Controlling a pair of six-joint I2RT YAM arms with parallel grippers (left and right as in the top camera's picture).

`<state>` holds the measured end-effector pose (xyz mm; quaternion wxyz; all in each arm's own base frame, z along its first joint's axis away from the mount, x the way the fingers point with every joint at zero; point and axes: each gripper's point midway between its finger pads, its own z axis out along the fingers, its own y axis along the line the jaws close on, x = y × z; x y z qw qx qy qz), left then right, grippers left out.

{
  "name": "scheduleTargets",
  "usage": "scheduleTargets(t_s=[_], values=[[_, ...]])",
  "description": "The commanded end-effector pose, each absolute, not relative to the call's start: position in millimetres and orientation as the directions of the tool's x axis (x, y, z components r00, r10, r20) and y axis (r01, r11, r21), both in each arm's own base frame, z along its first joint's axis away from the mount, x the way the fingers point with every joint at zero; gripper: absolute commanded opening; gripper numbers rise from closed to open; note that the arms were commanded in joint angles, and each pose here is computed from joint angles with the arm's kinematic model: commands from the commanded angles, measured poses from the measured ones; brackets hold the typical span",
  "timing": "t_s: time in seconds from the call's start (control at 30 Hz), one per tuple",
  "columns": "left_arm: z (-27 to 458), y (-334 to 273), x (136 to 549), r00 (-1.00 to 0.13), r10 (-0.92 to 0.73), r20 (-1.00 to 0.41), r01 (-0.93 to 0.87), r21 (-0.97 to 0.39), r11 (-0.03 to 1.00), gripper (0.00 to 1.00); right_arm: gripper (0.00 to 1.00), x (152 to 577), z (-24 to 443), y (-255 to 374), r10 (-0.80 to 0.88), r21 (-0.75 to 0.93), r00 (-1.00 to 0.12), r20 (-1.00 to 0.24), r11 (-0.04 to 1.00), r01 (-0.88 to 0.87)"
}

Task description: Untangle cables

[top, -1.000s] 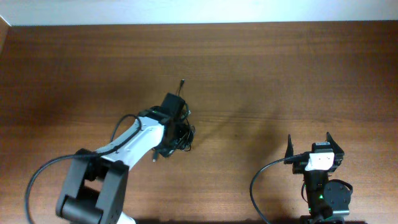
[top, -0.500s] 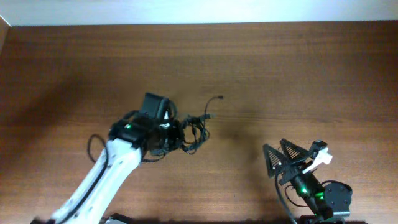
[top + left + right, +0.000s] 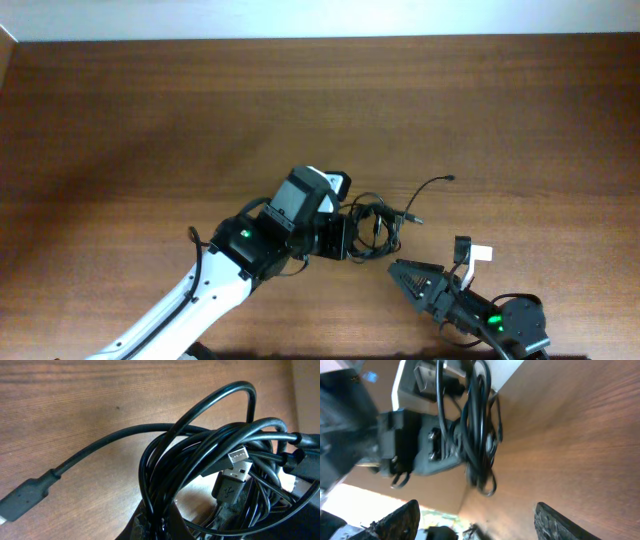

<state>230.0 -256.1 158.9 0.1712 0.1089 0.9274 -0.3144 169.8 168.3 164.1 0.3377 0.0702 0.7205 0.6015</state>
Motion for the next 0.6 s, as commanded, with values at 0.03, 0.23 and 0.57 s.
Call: scheduleTargets(t_s=[0.03, 0.23, 0.57], values=[[163, -257, 227, -0.898, 0.12, -0.423, 0.346, -0.513, 0.786, 0.0, 0.64, 195, 164, 157, 0.593, 0.86, -0.625, -0.508, 0.392, -0.327], [161, -263, 219, -0.897, 0.146, -0.418, 0.365, -0.511, 0.778, 0.0, 0.27, 200, 186, 163, 0.606, 0.851, -0.598, -0.524, 0.347, -0.395], [264, -326, 157, -0.731, 0.316, -0.604, 0.664, -0.737, 0.128, 0.0, 0.04, 191, 139, 167, 0.54, 0.885, -0.717, -0.439, 0.399, -0.241]])
